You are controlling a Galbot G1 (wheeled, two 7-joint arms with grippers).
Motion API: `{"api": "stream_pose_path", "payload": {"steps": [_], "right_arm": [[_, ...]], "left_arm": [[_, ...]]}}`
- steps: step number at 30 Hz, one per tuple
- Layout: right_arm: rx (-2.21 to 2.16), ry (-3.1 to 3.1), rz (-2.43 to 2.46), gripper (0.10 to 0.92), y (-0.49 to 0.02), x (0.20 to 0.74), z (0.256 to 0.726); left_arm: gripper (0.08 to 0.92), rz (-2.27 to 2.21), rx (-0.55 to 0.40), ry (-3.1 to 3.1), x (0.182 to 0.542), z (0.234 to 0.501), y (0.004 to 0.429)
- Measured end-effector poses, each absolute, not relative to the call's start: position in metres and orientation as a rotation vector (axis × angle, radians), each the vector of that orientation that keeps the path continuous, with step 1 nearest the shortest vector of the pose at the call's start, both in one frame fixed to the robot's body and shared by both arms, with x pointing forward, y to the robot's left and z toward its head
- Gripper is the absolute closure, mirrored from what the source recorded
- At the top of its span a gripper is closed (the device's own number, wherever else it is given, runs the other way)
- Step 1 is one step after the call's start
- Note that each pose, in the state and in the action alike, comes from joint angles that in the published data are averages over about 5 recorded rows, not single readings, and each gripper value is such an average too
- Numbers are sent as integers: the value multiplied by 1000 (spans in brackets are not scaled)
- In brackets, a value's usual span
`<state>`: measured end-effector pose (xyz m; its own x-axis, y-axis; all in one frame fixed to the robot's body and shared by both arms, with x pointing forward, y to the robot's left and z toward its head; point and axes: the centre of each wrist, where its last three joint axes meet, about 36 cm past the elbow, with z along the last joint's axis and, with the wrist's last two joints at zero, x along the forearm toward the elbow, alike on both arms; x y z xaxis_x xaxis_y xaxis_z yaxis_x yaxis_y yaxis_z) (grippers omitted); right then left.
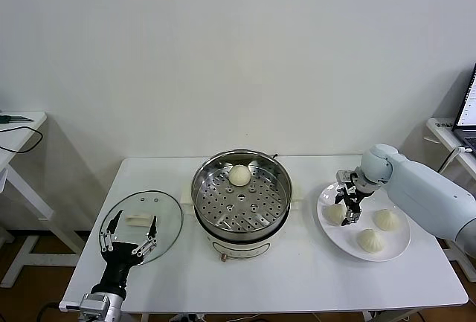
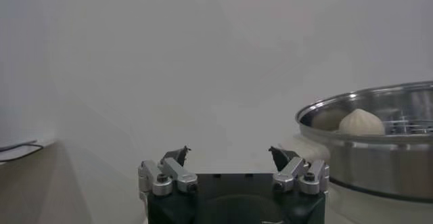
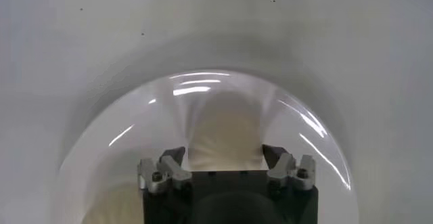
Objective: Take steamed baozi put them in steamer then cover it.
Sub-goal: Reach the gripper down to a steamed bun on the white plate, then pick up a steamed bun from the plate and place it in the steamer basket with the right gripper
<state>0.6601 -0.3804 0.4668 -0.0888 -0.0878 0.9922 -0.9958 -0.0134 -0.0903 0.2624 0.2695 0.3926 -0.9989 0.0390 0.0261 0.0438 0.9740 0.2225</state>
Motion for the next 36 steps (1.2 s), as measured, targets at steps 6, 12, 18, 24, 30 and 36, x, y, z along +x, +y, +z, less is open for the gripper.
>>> {"api": "stream_pose_path", "payload": {"steps": [6,12,18,24,30,36], "right_arm": [[1241,-1334,1250,314,-381,660,468],[1243,-1336,1251,318,-383,658,471],[1241,-1343,1252,338,-389,656,484],[1237,-1363,1259,338,-395,654,515],[1247,-1403,1272,334,-395,647,566],[1282,-1439,1298,327,-374,636,626]], "left_arm": [[177,-349,-67,-3102,262,393,269],[177,-350,-68,-3101,262,392,269],[177,-348,-74,-3106,262,393,268],[177,-352,-78,-3110,261,395,268],[177,-353,-84,-3121,262,399,266],[177,-361,-88,-3126,262,403,266]]}}
